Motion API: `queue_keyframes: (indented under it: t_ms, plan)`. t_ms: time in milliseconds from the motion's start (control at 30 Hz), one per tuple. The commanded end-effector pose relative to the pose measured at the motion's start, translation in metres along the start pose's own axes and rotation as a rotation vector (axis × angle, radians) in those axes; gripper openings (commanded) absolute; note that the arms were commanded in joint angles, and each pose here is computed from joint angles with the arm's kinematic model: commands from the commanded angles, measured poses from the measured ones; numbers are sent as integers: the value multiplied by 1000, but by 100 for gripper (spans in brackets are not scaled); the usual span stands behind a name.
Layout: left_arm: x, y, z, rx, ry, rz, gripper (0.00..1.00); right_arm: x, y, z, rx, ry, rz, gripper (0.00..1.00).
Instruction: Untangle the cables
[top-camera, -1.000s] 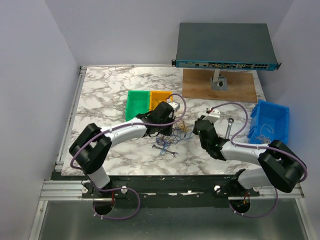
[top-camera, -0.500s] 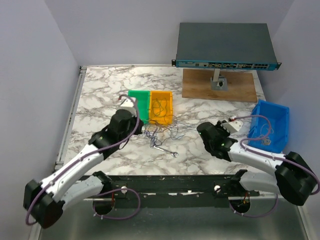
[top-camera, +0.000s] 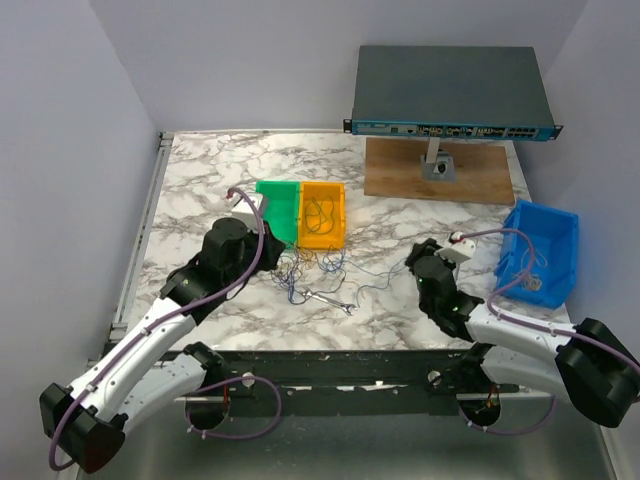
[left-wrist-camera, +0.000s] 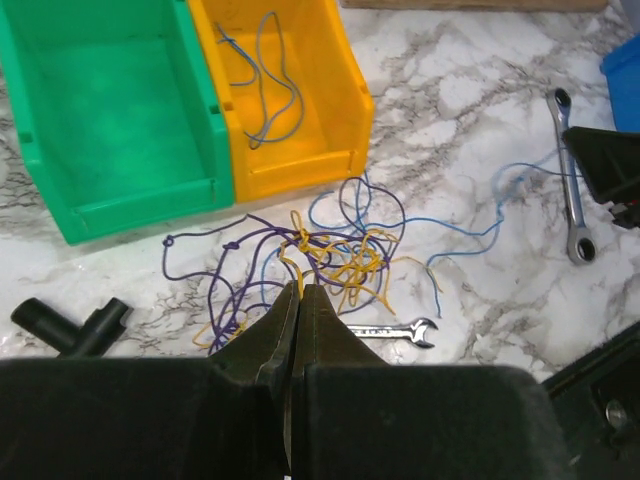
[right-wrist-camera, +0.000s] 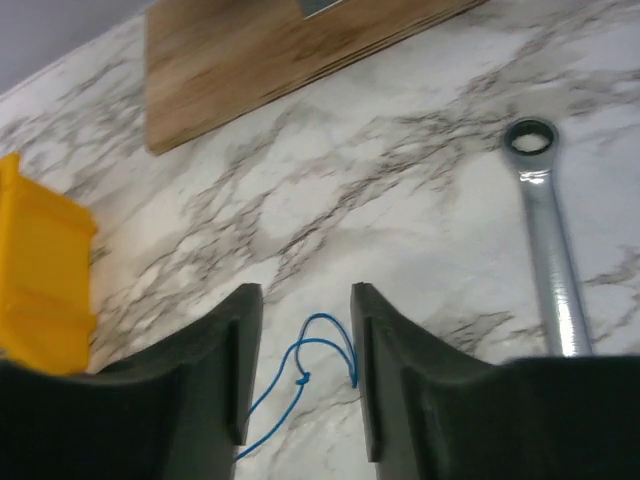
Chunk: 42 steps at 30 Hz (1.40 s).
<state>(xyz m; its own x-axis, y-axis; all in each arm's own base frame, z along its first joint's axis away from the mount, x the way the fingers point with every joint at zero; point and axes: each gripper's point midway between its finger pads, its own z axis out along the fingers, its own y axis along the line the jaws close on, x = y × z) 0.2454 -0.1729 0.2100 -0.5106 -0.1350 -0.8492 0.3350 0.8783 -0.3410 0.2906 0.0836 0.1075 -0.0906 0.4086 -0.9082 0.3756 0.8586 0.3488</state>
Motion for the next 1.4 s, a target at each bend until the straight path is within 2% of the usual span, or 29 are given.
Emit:
queue_keyframes:
  t_ms: [0,33,67,167,233,400,667,867,1000,1033,1100,1200,1233,1267,1367]
  plan:
    - [-4,-37,-6,199,45,54,0,-2,84,-29,-518,44,-76,68]
    - [-6,-45,-7,243,49,65,0,6,100,-42,-649,74,-93,78]
    - [-6,-53,-8,287,57,72,0,6,113,-54,-748,81,-79,82]
    - [-7,-74,-13,399,91,94,0,19,146,-107,-1118,131,-118,83]
    - [-6,-84,-13,450,119,105,0,24,154,-125,-1233,161,-128,81]
    - [0,-105,-7,523,174,123,0,27,163,-155,-1410,194,-125,80]
    - [12,-147,9,600,253,161,0,33,166,-160,-1447,229,-137,79]
    - [-1,-176,-1,703,222,158,0,48,166,-128,-1285,263,-159,75]
    - [-31,-188,-24,751,138,161,0,69,159,-82,-1026,328,-207,64]
    - [-42,-190,-31,751,106,163,0,75,155,-68,-948,343,-221,58]
    - [-66,-189,-46,731,29,166,0,84,148,-45,-801,365,-230,39]
    - [-103,-173,-70,634,-100,162,0,89,111,-7,-483,354,-254,24]
    - [-114,-163,-75,579,-143,155,0,86,95,7,-353,324,-259,22]
    - [-123,-151,-82,523,-187,141,0,82,76,18,-227,301,-265,16]
    - [-135,-118,-97,392,-258,93,0,78,47,33,-71,303,-232,1]
